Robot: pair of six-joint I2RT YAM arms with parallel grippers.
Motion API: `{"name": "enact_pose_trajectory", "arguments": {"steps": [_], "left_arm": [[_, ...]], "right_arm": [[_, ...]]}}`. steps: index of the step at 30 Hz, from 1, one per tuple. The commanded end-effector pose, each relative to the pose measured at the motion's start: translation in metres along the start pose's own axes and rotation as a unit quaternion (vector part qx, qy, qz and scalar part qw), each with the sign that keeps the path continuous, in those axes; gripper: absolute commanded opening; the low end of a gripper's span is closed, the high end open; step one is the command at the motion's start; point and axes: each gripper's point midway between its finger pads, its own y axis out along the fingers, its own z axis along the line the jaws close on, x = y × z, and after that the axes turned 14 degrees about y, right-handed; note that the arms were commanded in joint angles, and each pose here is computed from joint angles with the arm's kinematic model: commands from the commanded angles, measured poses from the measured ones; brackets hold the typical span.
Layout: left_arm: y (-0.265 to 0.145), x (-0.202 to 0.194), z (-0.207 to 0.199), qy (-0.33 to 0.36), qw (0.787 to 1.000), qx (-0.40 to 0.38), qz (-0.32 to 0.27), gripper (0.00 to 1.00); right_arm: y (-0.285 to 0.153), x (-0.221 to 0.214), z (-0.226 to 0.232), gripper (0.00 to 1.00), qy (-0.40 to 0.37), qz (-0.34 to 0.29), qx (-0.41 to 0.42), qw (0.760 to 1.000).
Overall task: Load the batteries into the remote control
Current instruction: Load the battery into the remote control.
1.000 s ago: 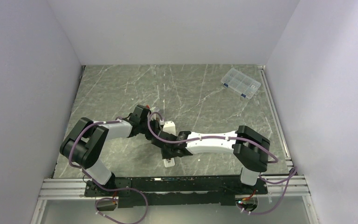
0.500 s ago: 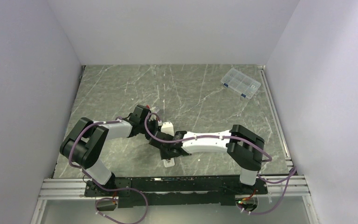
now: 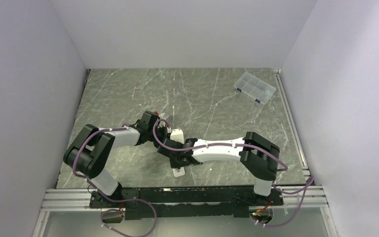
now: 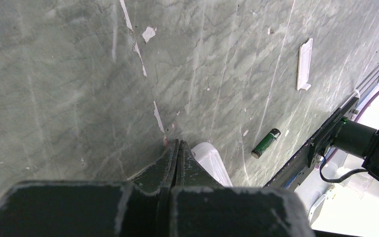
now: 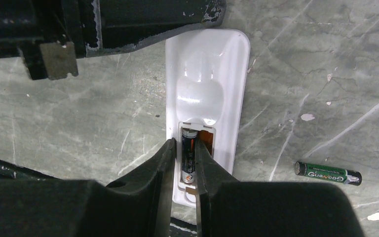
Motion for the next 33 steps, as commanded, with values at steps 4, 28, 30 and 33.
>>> {"name": "enact_pose_trajectory", "arguments": {"steps": [4, 28, 30, 33], "left_arm": [[-0.003, 0.001, -0.003, 0.012, 1.0, -0.004, -0.004, 0.0], [-0.004, 0.004, -0.002, 0.015, 1.0, 0.001, -0.003, 0.0], [-0.004, 0.002, -0.001, 0.013, 1.0, 0.004, 0.001, 0.0], [-0.005, 0.002, -0.001, 0.013, 1.0, 0.006, 0.002, 0.0]], "right_arm": [[-0.003, 0.01, 0.002, 0.24, 0.002, -0.016, -0.005, 1.0], [-0.054, 0.042, 0.01, 0.36, 0.015, -0.061, 0.024, 0.998], [-0.06, 0.043, 0.008, 0.37, 0.018, -0.064, 0.028, 0.997], [-0.068, 0.045, 0.001, 0.38, 0.017, -0.071, 0.027, 0.997]]}}
